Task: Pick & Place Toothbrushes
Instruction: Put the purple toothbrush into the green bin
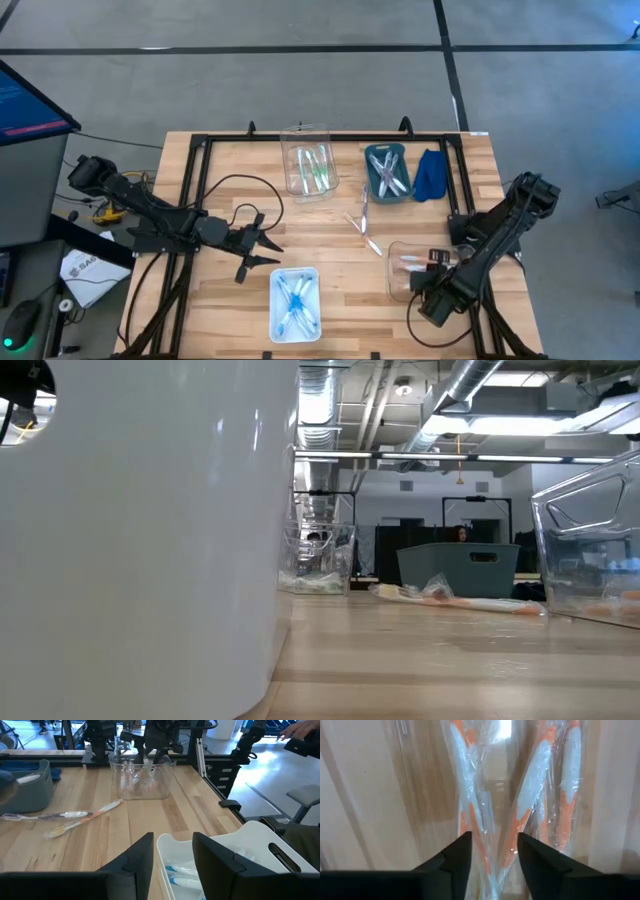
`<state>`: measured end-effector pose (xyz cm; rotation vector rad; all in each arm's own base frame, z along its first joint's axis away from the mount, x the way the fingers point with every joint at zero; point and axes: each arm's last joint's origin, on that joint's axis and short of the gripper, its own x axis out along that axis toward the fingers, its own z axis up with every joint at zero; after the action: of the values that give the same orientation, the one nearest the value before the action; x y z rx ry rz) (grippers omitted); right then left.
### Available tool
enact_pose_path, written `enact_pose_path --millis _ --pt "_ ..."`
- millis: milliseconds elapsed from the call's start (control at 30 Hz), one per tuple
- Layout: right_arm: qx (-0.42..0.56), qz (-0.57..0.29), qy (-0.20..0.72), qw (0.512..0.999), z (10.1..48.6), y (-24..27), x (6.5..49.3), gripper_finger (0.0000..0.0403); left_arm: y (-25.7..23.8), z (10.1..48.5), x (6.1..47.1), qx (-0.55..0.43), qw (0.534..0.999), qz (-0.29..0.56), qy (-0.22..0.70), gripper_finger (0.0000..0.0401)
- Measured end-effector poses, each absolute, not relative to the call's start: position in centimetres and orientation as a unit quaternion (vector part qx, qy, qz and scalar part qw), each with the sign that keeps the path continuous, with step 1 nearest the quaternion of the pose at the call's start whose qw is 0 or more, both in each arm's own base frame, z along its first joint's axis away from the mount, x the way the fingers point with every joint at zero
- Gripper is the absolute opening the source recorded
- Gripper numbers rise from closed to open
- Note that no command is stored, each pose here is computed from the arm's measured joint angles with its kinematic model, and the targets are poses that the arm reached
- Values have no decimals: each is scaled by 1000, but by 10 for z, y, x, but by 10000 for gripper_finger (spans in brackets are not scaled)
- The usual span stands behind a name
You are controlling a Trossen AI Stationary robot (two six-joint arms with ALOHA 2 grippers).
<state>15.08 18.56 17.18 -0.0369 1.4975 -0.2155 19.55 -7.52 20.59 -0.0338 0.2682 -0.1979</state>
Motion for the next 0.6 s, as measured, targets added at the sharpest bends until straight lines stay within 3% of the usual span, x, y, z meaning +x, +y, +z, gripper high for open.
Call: enact_pose_path --millis 233,600 --pt "-10 -126 684 719 173 174 160 194 -75 206 195 -17 986 -99 133 131" --pt "-25 -166 709 685 184 155 170 197 -75 206 195 -17 986 -99 134 131"
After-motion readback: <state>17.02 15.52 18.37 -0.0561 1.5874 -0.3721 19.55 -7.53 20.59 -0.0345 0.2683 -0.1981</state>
